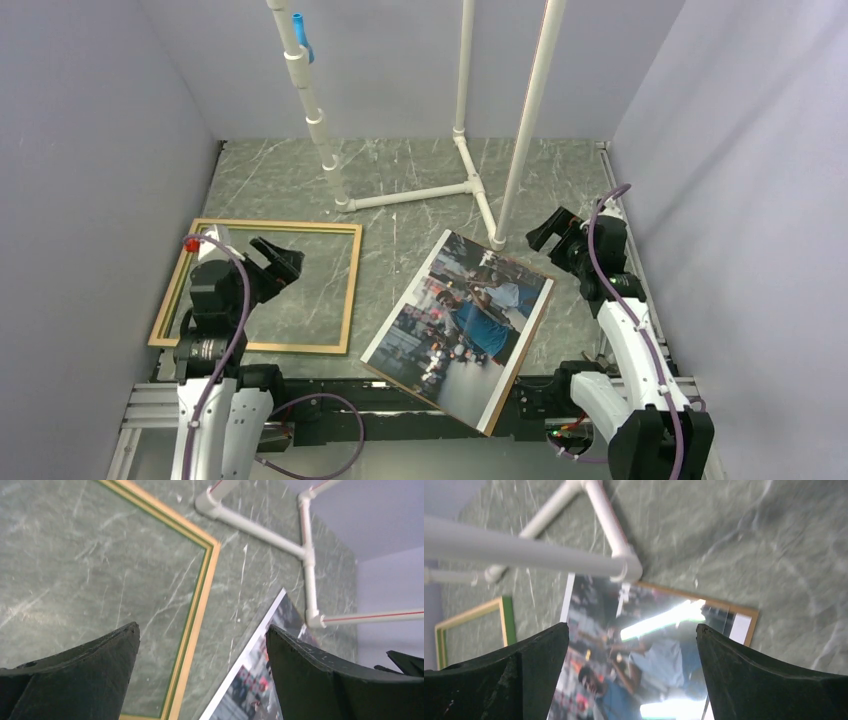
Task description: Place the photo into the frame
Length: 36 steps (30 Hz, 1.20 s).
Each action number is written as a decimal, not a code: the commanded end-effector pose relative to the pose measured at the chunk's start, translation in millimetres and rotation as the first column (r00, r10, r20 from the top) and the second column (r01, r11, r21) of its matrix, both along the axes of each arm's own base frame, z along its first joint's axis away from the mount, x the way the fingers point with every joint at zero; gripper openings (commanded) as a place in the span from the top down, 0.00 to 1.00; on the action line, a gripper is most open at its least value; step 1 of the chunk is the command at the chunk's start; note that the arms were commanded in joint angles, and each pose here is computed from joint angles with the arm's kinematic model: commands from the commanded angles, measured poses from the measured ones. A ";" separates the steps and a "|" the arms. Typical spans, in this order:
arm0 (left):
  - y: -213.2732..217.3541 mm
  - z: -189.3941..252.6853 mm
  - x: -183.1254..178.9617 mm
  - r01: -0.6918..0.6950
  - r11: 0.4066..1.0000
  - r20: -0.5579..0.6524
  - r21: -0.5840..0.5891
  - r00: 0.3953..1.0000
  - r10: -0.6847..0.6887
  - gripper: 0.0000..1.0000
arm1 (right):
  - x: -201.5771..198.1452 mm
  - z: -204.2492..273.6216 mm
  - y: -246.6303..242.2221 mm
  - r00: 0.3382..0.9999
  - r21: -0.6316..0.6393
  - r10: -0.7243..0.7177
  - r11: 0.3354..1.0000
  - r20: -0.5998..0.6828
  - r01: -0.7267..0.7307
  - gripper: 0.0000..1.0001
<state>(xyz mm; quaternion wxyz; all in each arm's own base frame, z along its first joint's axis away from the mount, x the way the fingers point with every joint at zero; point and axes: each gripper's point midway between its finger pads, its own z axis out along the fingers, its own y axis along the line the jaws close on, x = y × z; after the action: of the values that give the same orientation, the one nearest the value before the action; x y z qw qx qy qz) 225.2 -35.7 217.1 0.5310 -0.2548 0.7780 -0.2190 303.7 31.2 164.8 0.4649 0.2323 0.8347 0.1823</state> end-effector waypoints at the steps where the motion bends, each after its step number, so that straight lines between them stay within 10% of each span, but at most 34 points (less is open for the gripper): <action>1: -16.2 -14.6 2.7 0.105 0.994 -0.099 -0.023 0.989 -0.107 0.01 | -28.0 -19.1 26.9 0.984 0.099 0.135 0.987 -0.113 -0.124 0.00; 14: -59.9 -34.0 15.8 0.311 0.948 -0.124 -0.066 0.940 -0.317 0.01 | -61.8 -23.8 99.4 0.888 0.111 0.454 0.889 -0.077 -0.445 0.00; 21: -95.9 -58.3 25.7 0.395 0.918 -0.341 0.048 0.870 -0.356 0.01 | -67.5 -26.3 133.8 0.824 0.044 0.560 0.828 -0.085 -0.559 0.00; 36: -151.4 -62.2 26.5 0.458 0.883 -0.484 0.098 0.798 -0.360 0.01 | -12.9 -33.4 165.5 0.847 -0.426 0.488 0.734 -0.211 -0.529 0.00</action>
<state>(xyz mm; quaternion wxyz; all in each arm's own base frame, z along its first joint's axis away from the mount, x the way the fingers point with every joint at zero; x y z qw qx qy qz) 248.1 -182.4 143.2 0.2788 -0.0425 0.9450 -0.1654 251.3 215.3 114.4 0.3424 -0.1287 0.9138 0.1764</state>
